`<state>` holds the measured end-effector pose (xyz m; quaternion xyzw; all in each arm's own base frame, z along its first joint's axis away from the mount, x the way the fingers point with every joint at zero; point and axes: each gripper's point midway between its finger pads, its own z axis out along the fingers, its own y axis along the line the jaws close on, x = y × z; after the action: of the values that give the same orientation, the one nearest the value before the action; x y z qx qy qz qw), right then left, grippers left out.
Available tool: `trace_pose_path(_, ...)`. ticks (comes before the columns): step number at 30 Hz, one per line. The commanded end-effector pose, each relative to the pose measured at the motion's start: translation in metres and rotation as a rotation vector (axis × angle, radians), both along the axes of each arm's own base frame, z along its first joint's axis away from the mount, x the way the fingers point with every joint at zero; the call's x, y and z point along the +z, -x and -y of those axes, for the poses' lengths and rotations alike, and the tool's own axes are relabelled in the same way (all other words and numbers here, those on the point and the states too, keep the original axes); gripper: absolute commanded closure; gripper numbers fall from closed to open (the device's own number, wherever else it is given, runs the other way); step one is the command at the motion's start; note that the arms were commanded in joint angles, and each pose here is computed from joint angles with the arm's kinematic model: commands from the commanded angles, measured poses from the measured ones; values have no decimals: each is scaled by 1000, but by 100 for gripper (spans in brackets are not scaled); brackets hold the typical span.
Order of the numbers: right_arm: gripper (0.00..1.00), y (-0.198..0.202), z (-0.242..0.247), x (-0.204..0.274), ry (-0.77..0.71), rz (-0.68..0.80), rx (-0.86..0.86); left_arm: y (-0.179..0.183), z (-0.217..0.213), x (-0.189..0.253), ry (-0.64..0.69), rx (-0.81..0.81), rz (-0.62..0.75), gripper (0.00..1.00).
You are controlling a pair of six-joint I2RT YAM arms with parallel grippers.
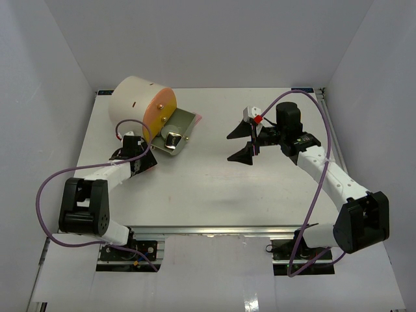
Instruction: Organize the makeup
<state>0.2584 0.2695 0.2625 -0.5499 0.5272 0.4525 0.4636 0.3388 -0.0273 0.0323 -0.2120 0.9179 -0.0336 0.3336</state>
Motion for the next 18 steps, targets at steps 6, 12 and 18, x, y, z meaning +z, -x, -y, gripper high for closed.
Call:
trace_pose_path(6, 10, 0, -1, 2, -20, 14, 21, -11, -7, 1, -32, 25, 22, 26)
trace_pose_path(12, 10, 0, -1, 1, -20, 11, 21, -8, -2, -6, -56, -3, -17, 23)
trace_pose_path(18, 10, 0, -1, 0, -20, 8, 24, -4, -6, -12, -100, 3, -46, 26)
